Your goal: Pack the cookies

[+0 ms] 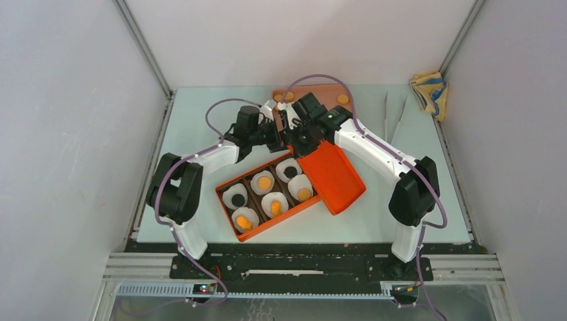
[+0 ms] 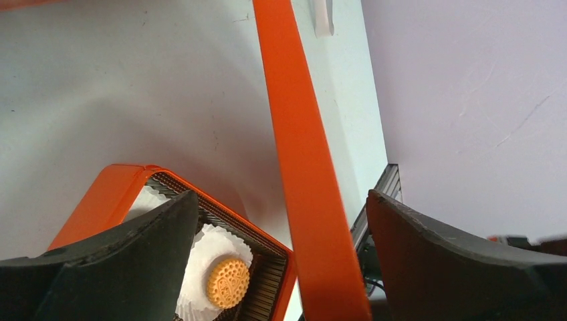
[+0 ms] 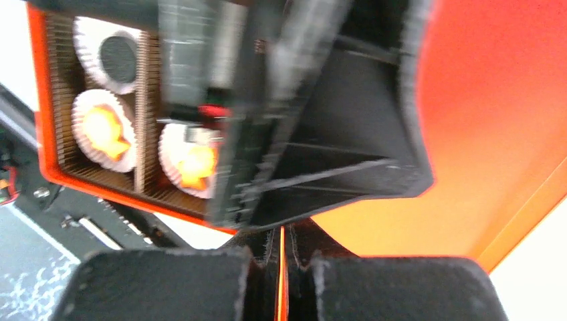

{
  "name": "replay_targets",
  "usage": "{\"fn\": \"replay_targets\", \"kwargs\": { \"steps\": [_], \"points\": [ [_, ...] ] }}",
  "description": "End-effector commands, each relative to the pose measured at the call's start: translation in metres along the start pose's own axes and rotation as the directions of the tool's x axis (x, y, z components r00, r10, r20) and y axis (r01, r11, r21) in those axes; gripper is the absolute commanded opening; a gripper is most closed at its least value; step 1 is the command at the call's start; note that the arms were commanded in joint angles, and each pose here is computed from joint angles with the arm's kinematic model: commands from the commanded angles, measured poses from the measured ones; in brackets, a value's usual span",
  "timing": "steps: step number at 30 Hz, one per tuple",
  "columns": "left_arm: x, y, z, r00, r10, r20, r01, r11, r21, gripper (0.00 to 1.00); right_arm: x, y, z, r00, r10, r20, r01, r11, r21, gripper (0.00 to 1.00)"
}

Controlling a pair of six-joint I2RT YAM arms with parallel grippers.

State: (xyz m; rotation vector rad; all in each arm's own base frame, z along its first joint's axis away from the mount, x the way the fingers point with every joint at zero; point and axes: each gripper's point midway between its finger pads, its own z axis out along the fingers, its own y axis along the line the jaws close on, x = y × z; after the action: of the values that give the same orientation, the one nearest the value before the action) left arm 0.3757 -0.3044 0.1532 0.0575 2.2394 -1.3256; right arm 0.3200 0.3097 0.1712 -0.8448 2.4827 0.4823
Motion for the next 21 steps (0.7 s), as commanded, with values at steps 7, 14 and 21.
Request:
{"fn": "replay_targets", "kwargs": {
  "steps": [7,14,21],
  "points": [
    [-0.003,-0.029,0.002,0.998,0.058,0.009,-0.059,0.995,0.079,0.86,-0.063,0.072,-0.053,0.975,-0.012,0.221,0.069,0.964,-0.255,0.0],
    [-0.003,-0.038,-0.006,0.998,0.049,-0.025,-0.048,0.997,0.068,0.01,-0.066,0.068,-0.038,0.98,-0.005,0.2,0.052,0.972,-0.23,0.0],
    [-0.004,-0.046,-0.013,0.998,0.044,-0.041,-0.041,0.997,0.058,0.0,-0.069,0.057,-0.039,0.976,0.005,0.219,0.033,0.985,-0.169,0.05]
  ]
}}
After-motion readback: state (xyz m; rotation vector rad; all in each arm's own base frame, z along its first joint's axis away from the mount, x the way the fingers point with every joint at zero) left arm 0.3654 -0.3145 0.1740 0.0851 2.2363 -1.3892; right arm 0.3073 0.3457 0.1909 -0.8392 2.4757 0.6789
